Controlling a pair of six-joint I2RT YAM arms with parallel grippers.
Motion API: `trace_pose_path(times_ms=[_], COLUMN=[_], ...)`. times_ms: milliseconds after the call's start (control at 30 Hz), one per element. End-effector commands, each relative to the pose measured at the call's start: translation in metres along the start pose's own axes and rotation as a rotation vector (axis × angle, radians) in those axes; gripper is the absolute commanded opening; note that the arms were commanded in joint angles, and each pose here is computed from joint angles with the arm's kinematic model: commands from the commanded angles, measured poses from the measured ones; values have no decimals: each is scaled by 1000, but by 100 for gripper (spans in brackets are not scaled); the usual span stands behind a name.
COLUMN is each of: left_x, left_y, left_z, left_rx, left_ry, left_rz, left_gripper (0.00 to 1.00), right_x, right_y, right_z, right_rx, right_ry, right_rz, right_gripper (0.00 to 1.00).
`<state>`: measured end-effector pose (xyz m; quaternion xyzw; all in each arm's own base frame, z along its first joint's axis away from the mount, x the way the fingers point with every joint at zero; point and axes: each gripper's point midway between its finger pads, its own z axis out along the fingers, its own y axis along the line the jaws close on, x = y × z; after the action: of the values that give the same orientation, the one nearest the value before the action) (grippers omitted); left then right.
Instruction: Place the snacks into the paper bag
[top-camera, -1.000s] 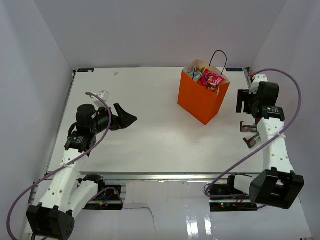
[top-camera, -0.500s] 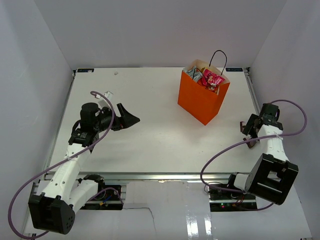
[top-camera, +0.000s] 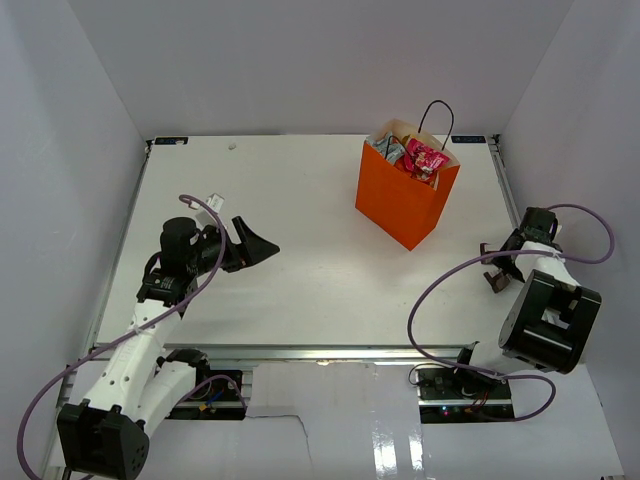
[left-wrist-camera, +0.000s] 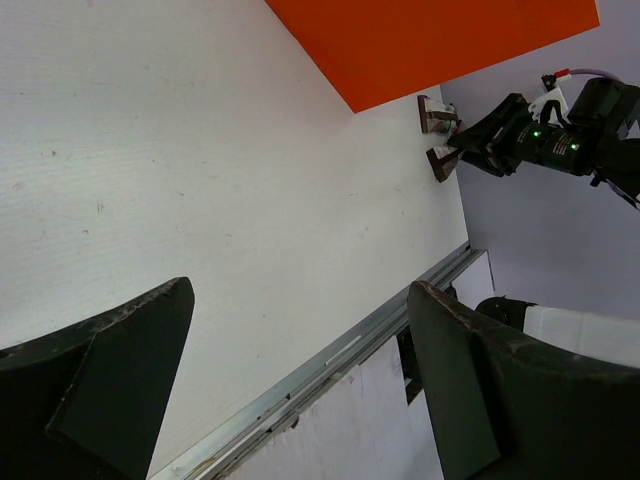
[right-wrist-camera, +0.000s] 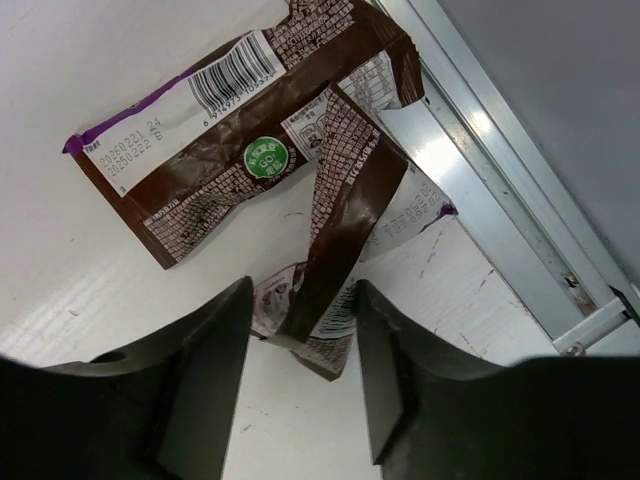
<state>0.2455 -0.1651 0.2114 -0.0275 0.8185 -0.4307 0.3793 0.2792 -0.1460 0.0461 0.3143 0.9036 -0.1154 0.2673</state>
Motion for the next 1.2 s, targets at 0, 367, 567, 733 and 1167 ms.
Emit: trace_pose_path(times_ms=[0, 367, 567, 733, 1167], left_x=[1, -5, -5, -4, -3], left_y=[-2, -4, -7, -7, -7], left_z=[-3, 0, -2, -2, -1], left_rx=[4, 7, 20, 27, 42], left_ry=[-11, -5, -5, -6, -11], left_rz=[-1, 21, 38, 51, 67], left_gripper=[98, 98, 98, 98, 98], right_x=[-6, 5, -18, -47, -116], right_y=[6, 9, 39, 81, 200], right_z=[4, -7, -52, -121, -332], right_rx=[-33, -85, -317, -633, -1127], right_ry=[-49, -59, -166, -336, -950], right_rz=[31, -10, -141, -447, -1085], right_gripper=[49, 23, 8, 8, 8])
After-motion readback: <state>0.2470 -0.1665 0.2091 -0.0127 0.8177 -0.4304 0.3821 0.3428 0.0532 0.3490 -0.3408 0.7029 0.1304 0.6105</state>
